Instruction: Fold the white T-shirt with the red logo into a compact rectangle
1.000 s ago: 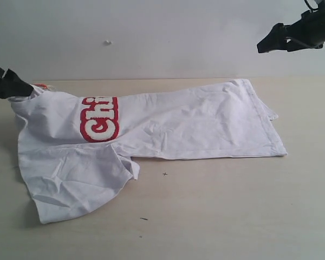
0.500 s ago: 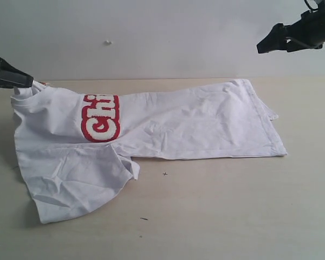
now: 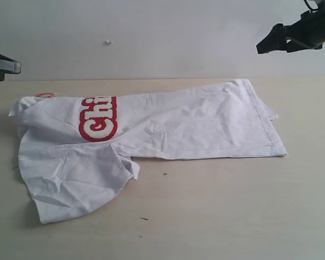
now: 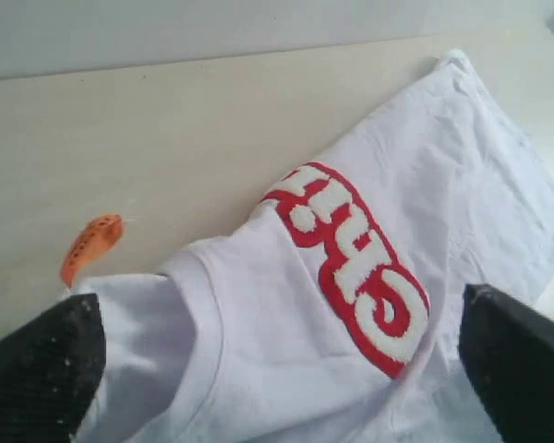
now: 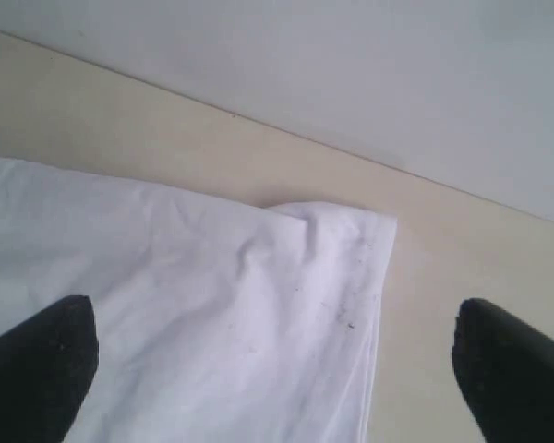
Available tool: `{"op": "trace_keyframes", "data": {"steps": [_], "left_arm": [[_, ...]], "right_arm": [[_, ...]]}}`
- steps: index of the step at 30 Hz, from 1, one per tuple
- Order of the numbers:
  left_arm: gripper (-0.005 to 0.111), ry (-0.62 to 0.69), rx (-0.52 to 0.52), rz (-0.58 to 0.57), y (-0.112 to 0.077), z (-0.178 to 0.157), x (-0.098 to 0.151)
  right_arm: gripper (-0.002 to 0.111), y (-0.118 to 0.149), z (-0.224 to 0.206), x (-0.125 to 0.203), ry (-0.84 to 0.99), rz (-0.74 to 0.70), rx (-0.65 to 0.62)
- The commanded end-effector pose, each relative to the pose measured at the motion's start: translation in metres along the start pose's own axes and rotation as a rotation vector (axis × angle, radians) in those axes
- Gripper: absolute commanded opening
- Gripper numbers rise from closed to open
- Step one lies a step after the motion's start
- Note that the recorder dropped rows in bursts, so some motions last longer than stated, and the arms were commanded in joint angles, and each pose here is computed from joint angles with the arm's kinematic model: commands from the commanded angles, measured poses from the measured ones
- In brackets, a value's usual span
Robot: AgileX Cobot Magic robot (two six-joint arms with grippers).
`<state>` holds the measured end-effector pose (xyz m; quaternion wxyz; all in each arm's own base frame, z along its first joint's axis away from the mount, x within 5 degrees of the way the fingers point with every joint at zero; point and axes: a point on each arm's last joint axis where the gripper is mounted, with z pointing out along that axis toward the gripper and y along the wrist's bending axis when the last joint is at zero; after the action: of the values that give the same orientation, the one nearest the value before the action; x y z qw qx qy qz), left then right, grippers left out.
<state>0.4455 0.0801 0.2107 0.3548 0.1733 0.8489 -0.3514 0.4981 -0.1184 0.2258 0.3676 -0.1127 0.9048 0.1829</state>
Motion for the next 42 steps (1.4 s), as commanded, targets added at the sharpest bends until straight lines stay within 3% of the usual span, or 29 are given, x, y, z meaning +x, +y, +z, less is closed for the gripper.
{"op": "trace_keyframes", "data": {"steps": [1, 5, 9, 11, 16, 21, 24, 26, 27, 30, 32, 34, 36, 37, 42], "left_arm": [[0.103, -0.036, 0.011, 0.053, -0.005, -0.004, -0.007], [0.103, -0.054, -0.039, 0.285, -0.019, -0.018, -0.021], [0.103, -0.073, -0.064, 0.379, -0.031, -0.029, -0.032], [0.103, -0.077, -0.060, 0.360, -0.032, -0.029, -0.032], [0.103, -0.044, 0.021, 0.275, -0.036, -0.025, -0.023], [0.103, -0.040, 0.016, 0.249, -0.035, -0.015, -0.015], [0.102, -0.030, 0.029, 0.245, -0.038, -0.005, -0.011], [0.100, -0.030, 0.008, 0.261, -0.038, 0.000, -0.010], [0.097, -0.032, -0.010, 0.268, -0.039, 0.003, -0.011], [0.078, -0.045, -0.079, 0.304, -0.035, 0.007, -0.015], [0.060, -0.046, -0.080, 0.304, -0.035, 0.007, -0.015], [0.034, -0.042, -0.083, 0.305, -0.034, 0.006, -0.015], [0.008, -0.043, -0.087, 0.305, -0.034, 0.006, -0.015], [0.001, -0.038, -0.086, 0.310, -0.034, 0.006, -0.014], [0.002, -0.028, -0.063, 0.200, -0.036, 0.007, -0.013]], "right_arm": [[0.105, 0.001, -0.004, -0.003, -0.007, -0.007, -0.009], [0.105, 0.006, -0.007, -0.006, -0.028, -0.034, -0.050], [0.105, 0.017, -0.008, -0.008, -0.046, -0.006, -0.164], [0.105, 0.018, -0.008, -0.006, -0.028, -0.074, -0.180], [0.105, 0.014, -0.004, 0.000, 0.058, -0.032, -0.090], [0.104, 0.012, -0.001, 0.000, 0.069, 0.007, -0.042], [0.097, 0.013, 0.001, 0.000, 0.085, 0.031, -0.010], [0.085, 0.015, 0.004, 0.000, 0.100, 0.006, 0.008], [0.079, 0.016, 0.005, 0.000, 0.102, -0.001, 0.014], [0.045, 0.020, 0.005, -0.004, 0.093, -0.014, 0.020], [0.021, 0.023, 0.004, -0.007, 0.092, -0.019, 0.013], [0.000, 0.027, 0.001, -0.009, 0.107, -0.039, -0.009], [0.000, 0.029, -0.002, -0.011, 0.105, -0.045, -0.013], [0.000, 0.029, -0.004, -0.011, 0.105, -0.049, -0.011], [0.000, 0.034, -0.007, -0.008, 0.149, -0.111, -0.058]]}}
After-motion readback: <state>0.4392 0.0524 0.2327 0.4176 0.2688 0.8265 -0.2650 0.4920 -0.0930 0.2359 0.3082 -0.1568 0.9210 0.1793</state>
